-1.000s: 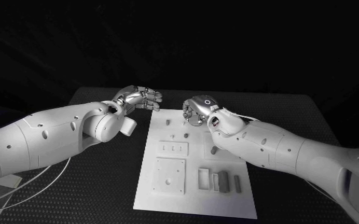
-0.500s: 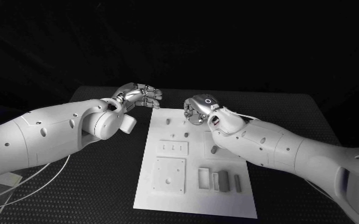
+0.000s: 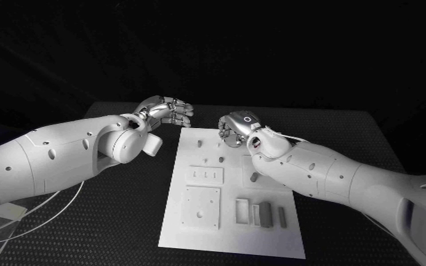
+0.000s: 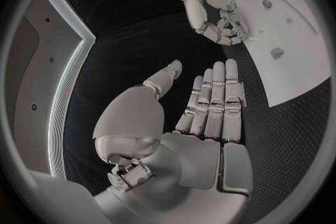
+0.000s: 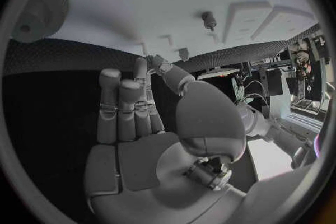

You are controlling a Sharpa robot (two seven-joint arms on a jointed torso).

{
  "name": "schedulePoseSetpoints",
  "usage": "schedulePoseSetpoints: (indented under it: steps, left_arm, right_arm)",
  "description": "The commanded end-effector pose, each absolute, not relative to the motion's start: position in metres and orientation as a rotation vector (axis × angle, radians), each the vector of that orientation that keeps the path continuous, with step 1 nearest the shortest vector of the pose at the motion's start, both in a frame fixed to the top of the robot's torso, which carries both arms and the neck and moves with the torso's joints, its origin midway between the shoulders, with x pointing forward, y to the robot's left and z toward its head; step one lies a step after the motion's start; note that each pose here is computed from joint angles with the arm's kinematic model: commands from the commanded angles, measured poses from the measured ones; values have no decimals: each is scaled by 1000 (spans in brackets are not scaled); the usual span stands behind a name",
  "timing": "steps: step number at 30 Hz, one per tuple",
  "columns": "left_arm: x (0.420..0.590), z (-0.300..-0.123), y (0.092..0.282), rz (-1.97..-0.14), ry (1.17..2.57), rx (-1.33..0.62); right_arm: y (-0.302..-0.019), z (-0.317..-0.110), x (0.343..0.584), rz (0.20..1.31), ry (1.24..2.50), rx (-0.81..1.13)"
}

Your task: Assemble the parts on the task board

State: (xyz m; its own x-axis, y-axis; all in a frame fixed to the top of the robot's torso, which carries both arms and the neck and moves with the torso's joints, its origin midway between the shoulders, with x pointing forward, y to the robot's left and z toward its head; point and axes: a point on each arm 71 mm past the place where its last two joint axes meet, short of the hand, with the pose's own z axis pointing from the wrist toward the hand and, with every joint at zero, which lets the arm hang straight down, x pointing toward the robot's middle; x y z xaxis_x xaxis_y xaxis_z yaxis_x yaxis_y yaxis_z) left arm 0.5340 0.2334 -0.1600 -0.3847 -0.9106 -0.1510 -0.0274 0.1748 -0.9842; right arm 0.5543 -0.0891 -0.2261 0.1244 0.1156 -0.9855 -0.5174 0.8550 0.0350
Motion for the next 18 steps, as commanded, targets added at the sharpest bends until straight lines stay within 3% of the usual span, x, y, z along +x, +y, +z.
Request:
schedulePoseSetpoints:
  steps: [1, 18]
  left_arm:
    - [534, -158, 232, -1339, 1613, -903]
    - [533, -155, 228, -1349, 1616, -894]
  right_arm:
    - [-88, -226, 553, 478, 1367, -372]
    - [-88, -227, 556, 464, 1373, -372]
